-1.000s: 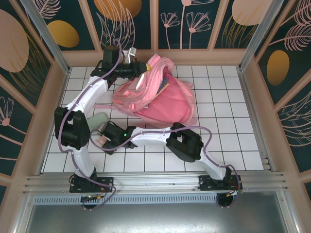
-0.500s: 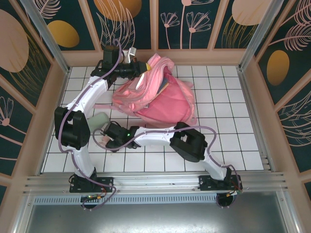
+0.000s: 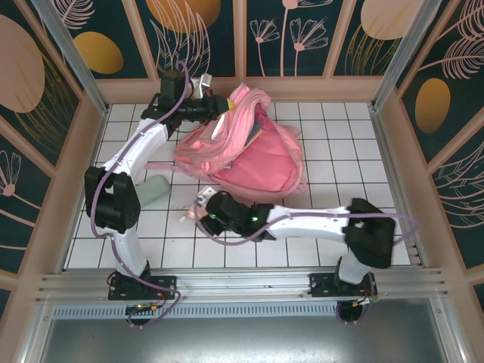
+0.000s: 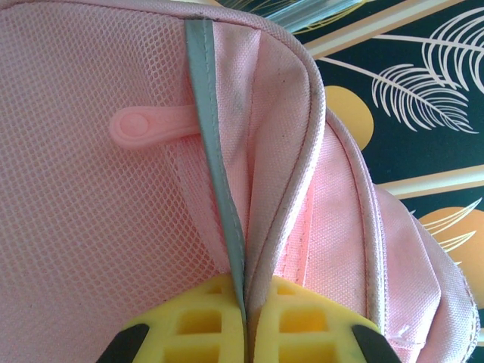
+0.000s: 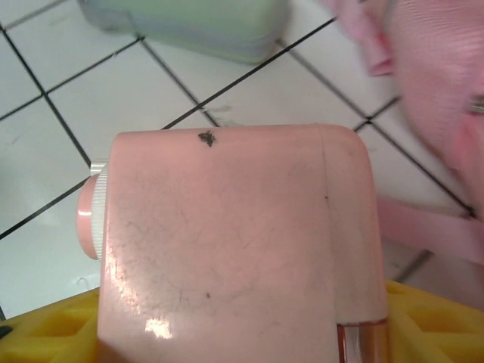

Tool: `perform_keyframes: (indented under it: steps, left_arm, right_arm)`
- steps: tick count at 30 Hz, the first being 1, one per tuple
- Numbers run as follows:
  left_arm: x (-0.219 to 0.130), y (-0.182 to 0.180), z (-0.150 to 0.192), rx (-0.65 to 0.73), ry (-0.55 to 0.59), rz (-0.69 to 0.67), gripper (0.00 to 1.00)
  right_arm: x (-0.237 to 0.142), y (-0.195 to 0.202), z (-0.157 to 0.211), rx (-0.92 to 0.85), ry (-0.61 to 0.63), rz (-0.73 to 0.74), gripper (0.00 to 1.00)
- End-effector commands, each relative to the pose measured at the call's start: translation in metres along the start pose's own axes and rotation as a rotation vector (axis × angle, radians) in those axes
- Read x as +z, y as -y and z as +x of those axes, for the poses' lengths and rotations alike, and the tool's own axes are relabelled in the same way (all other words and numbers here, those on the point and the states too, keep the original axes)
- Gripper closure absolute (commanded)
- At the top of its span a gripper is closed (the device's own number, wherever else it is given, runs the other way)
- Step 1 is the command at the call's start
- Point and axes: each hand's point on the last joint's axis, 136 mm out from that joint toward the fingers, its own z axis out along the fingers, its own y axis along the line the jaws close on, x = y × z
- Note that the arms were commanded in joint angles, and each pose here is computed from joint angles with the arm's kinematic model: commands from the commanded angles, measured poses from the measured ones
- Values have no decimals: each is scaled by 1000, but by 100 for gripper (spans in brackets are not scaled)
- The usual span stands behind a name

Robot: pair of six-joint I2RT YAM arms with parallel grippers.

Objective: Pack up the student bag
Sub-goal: Pick up the loose stationery from the bottom-left of the table, then place the loose stationery in the student bag.

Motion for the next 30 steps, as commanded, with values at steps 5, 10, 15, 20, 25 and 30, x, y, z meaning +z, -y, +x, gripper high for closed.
perform_keyframes:
  steps: [5,10,15,20,25,30]
  left_arm:
    - [-29,83,-26,199,79,167,100]
    - [-30,85,-28,199,80,170,100]
    - [-30,86,-28,197,79,174,100]
    - [-30,86,-28,191,79,175,100]
    - [-27,82,-28,181,70,175,100]
    - [-25,80,-28,174,66,179,100]
  right_arm:
    - [-80,94,-21,234,255,234,46]
    - [-107,170,-22,349,325,399,47]
    - [-88,217,-31,370,295,466,47]
    - [-44,233,-36,334,215,483,45]
    - [10,239,-36,321,128,480,43]
    - [46,243,-29,313,49,489,33]
